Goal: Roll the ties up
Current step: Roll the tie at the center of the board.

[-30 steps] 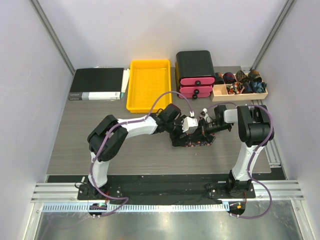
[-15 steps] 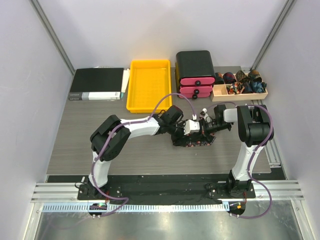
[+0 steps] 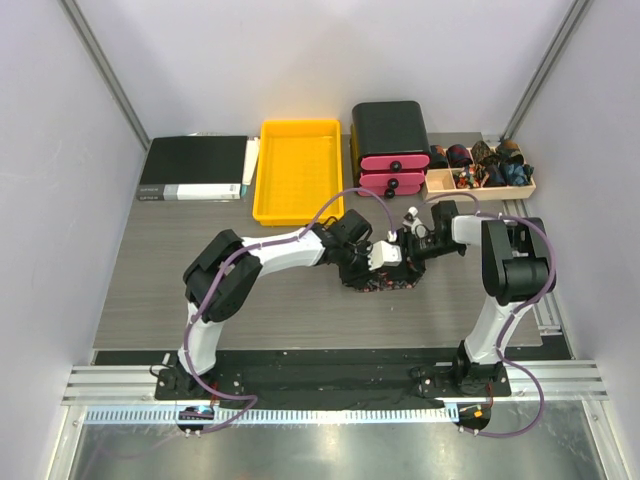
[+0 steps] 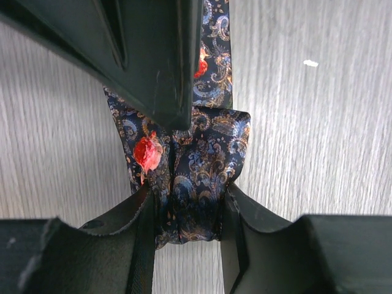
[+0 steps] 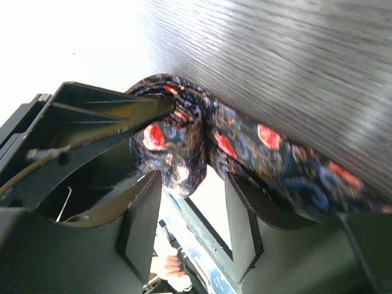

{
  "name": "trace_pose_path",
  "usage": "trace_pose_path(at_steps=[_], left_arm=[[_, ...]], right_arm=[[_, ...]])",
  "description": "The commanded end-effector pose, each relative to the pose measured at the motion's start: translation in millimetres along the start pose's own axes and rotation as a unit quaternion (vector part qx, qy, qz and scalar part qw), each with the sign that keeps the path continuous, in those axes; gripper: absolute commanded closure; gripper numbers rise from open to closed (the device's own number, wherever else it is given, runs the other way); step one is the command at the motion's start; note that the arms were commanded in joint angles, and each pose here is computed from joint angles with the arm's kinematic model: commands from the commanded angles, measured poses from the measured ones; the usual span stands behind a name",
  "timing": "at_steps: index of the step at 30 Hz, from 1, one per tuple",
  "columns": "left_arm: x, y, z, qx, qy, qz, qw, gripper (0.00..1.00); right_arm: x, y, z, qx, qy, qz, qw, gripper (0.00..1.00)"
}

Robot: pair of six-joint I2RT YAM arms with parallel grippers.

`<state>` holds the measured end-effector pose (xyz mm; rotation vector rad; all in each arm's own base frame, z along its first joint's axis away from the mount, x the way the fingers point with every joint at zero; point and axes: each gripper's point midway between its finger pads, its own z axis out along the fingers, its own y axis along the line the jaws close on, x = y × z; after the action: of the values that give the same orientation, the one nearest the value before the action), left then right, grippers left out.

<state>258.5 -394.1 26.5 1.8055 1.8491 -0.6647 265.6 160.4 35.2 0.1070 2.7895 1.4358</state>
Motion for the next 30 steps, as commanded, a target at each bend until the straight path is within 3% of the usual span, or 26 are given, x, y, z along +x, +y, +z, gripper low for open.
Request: trace_pose_path(at_steps=[1, 13, 16, 17, 19, 24, 30], left_arm=[[57, -11, -6, -0.002, 0.123, -0.059, 0.991, 0.73], [53, -3, 0, -0.004, 0.131, -0.061, 0.990, 0.62], [51, -4, 0, -0.003, 0.127, -0.064, 0.990, 0.59], [51, -5, -1, -0.002, 0.125, -0.064, 0.990, 0.59], [46, -4, -5, -0.006, 0.113, -0.063, 0.992, 0.56], [32, -7, -19, 0.003, 0.061, -0.068, 0.996, 0.39], [3, -2, -40, -0.015, -0.042, -0.043, 0.998, 0.27]], right_arm=[[-8, 20, -7, -0.019, -0.021, -0.030, 0.999, 0.48], [2, 35, 24, -0.047, 0.001, -0.033, 0.998, 0.56], [0, 23, 31, -0.028, 0.002, -0.030, 0.999, 0.79], [1, 15, 34, -0.019, 0.006, -0.022, 1.000, 0.91], [3, 1, 36, 0.007, 0.008, -0.013, 1.000, 0.99], [10, -27, 37, 0.055, 0.017, 0.006, 0.998, 0.99], [10, -48, 38, 0.096, 0.024, 0.019, 0.995, 0.99]])
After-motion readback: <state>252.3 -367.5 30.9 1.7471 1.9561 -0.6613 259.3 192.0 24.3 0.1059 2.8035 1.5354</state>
